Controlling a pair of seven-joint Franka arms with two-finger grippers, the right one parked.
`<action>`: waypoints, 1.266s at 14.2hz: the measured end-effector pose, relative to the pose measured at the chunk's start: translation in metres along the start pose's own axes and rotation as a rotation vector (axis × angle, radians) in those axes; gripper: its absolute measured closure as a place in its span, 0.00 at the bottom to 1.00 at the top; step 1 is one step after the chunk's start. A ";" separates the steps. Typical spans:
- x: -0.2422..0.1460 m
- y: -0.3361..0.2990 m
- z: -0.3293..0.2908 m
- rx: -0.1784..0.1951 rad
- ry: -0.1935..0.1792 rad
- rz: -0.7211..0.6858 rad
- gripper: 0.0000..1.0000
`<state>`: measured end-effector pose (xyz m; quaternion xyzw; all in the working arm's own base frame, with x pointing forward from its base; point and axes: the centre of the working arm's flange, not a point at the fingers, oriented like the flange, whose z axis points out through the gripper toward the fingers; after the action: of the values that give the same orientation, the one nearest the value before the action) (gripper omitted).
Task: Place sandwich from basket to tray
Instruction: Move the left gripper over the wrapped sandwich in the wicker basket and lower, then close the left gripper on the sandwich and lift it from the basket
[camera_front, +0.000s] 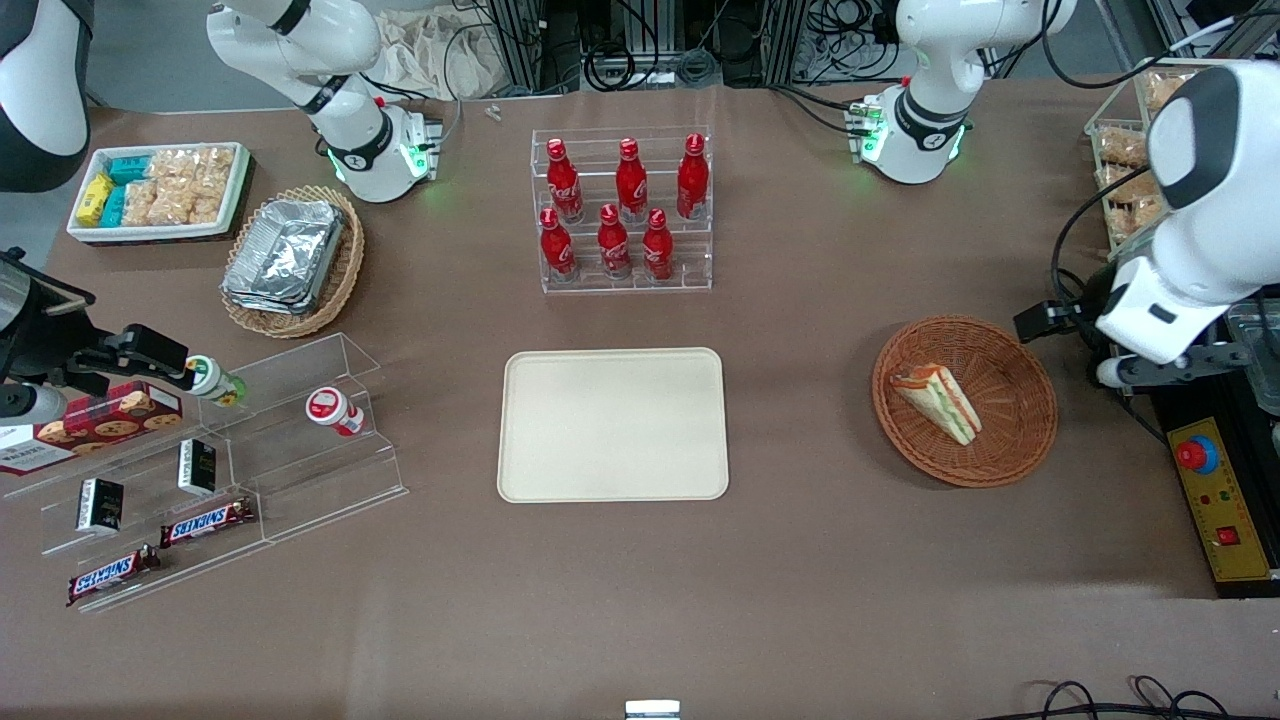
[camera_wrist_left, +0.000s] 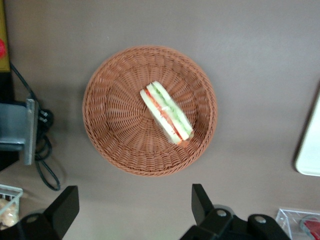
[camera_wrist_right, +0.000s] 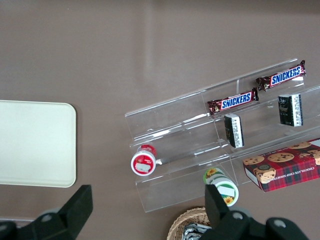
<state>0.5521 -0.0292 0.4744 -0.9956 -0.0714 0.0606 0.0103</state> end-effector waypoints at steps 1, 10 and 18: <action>-0.001 0.000 0.021 0.000 -0.003 -0.021 0.00; 0.002 0.035 0.118 -0.021 0.022 -0.289 0.00; 0.014 0.033 0.181 -0.036 0.014 -0.362 0.00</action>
<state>0.5488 -0.0579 0.2922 -0.9669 -0.2503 0.0498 0.0037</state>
